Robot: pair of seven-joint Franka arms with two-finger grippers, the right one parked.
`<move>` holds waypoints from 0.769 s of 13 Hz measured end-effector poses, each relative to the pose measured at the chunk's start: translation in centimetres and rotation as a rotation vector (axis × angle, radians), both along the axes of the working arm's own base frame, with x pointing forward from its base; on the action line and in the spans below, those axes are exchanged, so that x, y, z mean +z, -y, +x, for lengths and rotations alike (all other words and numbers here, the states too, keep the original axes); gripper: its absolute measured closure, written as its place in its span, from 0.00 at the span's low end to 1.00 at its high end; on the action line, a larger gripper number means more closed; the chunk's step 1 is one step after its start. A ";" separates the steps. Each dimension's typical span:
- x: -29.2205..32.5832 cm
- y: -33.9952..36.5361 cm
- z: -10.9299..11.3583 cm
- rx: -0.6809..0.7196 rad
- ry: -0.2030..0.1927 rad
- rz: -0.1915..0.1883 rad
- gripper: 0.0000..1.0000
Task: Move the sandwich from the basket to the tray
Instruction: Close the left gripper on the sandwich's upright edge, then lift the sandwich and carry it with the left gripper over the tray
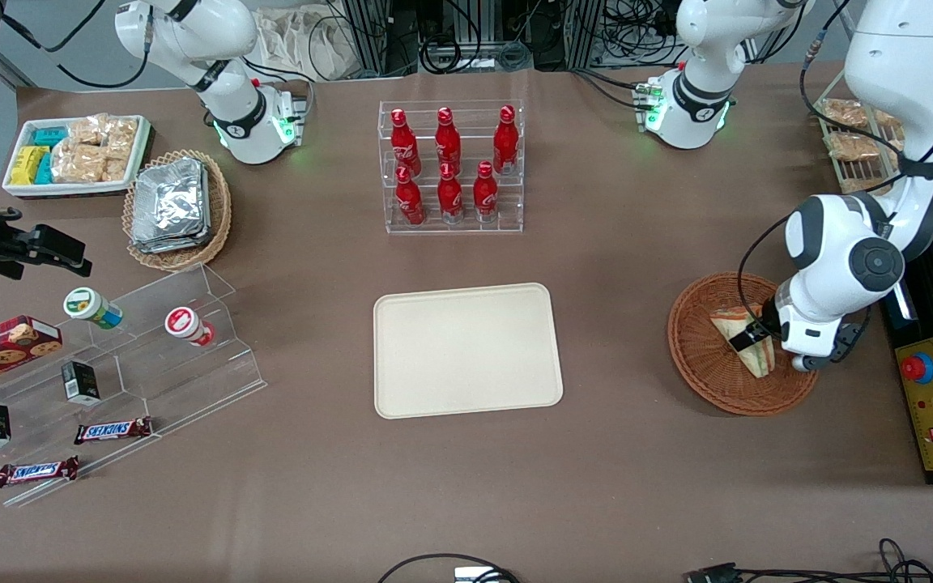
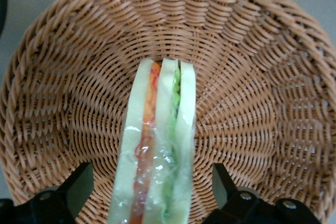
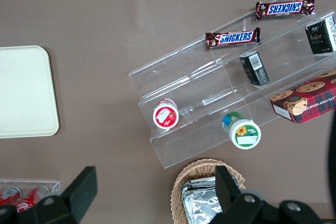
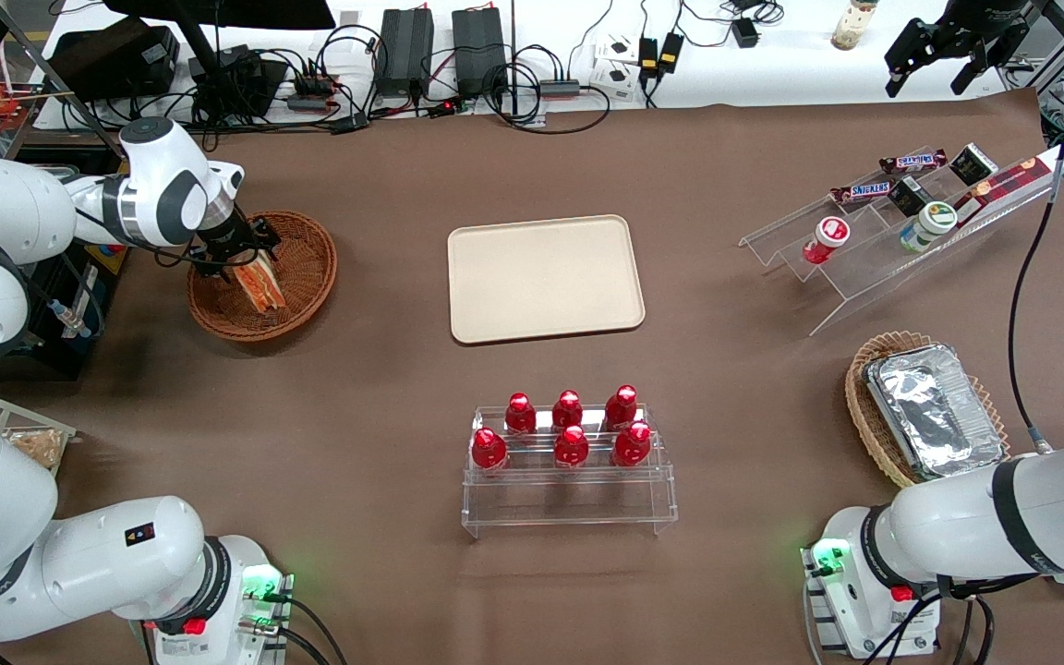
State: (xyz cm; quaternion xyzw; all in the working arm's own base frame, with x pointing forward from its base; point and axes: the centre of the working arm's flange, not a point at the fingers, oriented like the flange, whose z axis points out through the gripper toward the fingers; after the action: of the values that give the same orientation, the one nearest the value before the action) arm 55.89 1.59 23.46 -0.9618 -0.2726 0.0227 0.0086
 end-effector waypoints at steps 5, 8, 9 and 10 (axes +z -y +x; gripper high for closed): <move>-1.0 0.0 -0.1 0.002 -0.017 -0.006 0.18; -0.8 -0.1 0.0 0.004 -0.012 -0.005 0.52; -0.6 -0.1 0.2 0.004 -0.007 -0.005 0.60; 0.0 -0.2 0.6 0.005 0.006 -0.003 0.63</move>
State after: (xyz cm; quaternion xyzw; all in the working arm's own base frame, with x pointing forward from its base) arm 56.45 1.75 23.42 -0.9612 -0.2751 0.0203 0.0063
